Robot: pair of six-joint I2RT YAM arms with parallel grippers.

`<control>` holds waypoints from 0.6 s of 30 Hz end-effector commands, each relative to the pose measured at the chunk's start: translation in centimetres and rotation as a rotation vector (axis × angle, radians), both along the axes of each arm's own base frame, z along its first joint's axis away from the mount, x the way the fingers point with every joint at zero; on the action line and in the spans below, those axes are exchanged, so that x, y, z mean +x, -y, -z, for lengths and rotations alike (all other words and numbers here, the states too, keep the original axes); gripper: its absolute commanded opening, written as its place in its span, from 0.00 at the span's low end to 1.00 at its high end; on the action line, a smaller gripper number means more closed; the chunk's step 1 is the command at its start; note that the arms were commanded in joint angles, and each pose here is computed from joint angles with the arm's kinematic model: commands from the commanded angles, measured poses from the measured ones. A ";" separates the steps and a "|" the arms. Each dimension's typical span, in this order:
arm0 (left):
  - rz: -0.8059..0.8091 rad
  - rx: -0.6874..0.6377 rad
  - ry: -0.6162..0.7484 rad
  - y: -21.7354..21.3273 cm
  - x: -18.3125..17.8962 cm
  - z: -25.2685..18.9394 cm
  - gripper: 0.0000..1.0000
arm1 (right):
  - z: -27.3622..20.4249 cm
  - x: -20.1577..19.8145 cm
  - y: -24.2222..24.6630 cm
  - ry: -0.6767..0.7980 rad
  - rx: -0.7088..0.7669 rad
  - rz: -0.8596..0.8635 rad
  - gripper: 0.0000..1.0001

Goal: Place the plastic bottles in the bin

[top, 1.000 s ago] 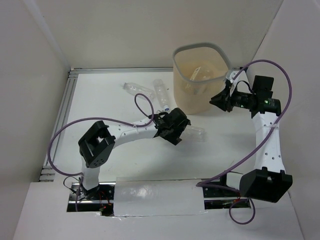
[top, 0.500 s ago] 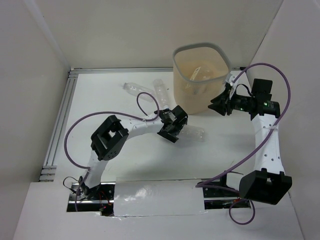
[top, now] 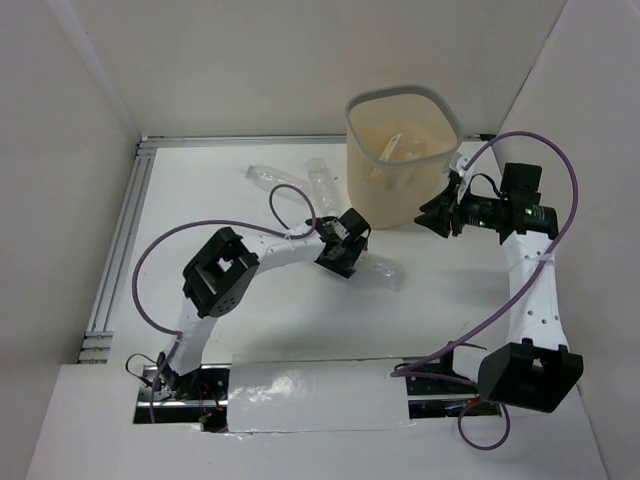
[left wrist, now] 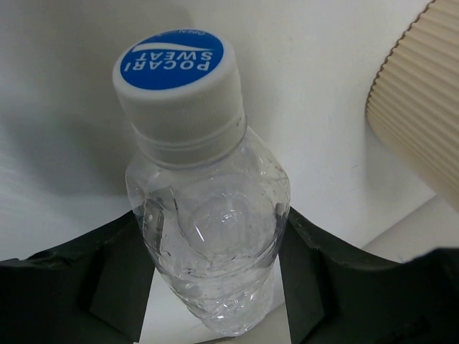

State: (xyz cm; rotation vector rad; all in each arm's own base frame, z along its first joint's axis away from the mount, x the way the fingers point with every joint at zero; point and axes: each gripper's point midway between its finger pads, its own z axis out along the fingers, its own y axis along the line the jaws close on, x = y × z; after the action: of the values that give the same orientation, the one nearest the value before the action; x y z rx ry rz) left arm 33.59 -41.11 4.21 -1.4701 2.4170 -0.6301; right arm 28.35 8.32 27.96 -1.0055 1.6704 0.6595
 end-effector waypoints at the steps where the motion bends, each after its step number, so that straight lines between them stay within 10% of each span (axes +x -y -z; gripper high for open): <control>1: -0.052 0.015 -0.042 -2.2 -1.5 0.3 0.46 | -0.6 -1.0 -0.4 0.008 0.016 -0.016 0.43; 4: 0.035 0.010 0.073 -3.3 -2.3 -3.0 0.32 | 0.7 -1.8 -0.5 0.008 -0.015 -0.068 0.49; 9: 0.246 0.080 0.387 -6.6 -3.3 -10.5 0.20 | 3.6 -3.3 -0.1 -0.009 -0.103 -0.120 0.91; 12: 0.277 0.152 0.612 -9.4 -2.8 -16.8 0.15 | 5.1 -3.3 0.5 -0.041 -0.126 -0.098 0.60; 13: 0.278 0.165 0.674 -10.1 -2.4 -18.6 0.12 | 5.6 -3.5 0.5 -0.054 -0.122 -0.099 0.15; 14: 0.261 0.159 0.758 -10.6 -1.5 -21.0 0.11 | 5.8 -3.4 0.5 -0.066 -0.118 -0.100 0.00; 18: 0.211 0.186 0.999 -12.6 0.6 -30.2 0.06 | 7.4 -3.5 0.8 -0.121 -0.109 -0.080 0.00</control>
State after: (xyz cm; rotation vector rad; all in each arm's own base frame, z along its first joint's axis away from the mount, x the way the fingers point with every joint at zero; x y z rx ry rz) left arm 31.22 -30.55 28.39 -0.6907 1.9686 -0.9459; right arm 25.27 7.86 21.49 -1.1446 1.7625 0.6905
